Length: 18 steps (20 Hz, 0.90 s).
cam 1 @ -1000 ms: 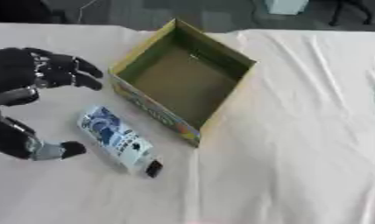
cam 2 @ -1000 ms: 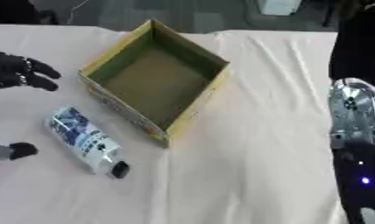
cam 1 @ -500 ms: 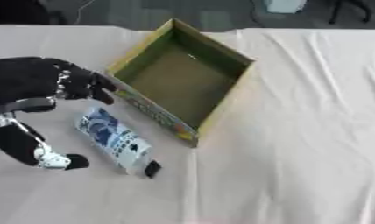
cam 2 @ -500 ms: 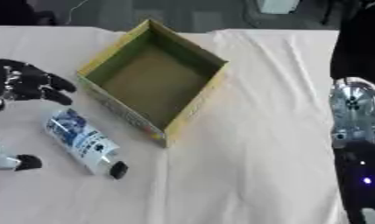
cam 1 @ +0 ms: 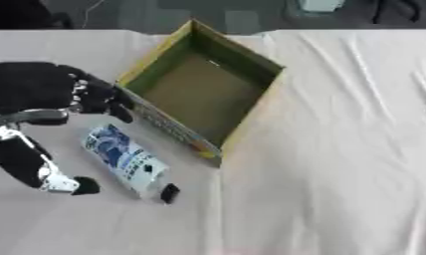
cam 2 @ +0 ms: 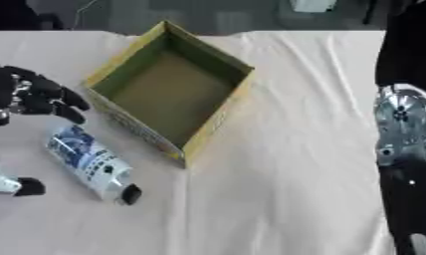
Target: Pick up objects on the table and place them in the box.
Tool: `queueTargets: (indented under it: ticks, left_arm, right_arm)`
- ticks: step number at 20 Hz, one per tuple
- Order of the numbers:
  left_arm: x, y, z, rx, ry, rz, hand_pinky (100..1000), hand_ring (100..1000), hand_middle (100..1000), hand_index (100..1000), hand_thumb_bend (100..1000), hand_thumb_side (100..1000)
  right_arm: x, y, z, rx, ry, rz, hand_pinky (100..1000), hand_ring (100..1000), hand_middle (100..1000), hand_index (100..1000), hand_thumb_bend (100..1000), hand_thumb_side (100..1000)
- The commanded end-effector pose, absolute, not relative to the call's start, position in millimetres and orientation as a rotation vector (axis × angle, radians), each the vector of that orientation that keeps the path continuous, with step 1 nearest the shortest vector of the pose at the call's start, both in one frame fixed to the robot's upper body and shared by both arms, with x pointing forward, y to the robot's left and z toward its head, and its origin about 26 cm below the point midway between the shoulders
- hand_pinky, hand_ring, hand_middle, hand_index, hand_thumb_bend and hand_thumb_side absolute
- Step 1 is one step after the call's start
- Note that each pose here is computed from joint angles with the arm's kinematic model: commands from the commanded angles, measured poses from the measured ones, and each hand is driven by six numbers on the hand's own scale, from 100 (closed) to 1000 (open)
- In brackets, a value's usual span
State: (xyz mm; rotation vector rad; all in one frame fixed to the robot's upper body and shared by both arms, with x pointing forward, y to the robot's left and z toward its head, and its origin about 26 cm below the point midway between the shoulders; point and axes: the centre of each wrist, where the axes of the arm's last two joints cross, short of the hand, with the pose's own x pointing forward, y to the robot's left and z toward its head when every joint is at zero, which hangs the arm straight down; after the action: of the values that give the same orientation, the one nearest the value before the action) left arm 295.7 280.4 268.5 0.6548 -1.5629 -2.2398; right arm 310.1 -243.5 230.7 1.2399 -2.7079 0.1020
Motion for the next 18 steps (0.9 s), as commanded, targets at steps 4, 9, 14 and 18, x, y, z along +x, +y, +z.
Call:
queueTargets:
  ticks: [4,9,14,18]
  left_arm:
    - [293.3,279.1,279.7,0.691,-1.538,-2.278,779,830,829,872,474,652]
    - [293.3,278.1,277.7,0.685,-1.506,-2.293,767,823,822,872,477,649]
    - [293.4,276.8,274.3,0.669,-1.467,-2.306,758,806,810,871,479,646]
    - [293.4,275.9,271.7,0.657,-1.451,-2.313,755,799,804,870,478,639]
  right_arm:
    - [308.6,-242.6,241.5,1.262,-2.723,0.131,308,449,494,691,100,891]
    - [308.9,-241.3,243.3,1.272,-2.722,0.129,308,449,494,691,100,891]
    - [309.3,-239.7,245.4,1.284,-2.721,0.123,308,449,493,691,100,891]
    - [309.6,-238.3,247.0,1.294,-2.718,0.119,308,449,493,691,100,891]
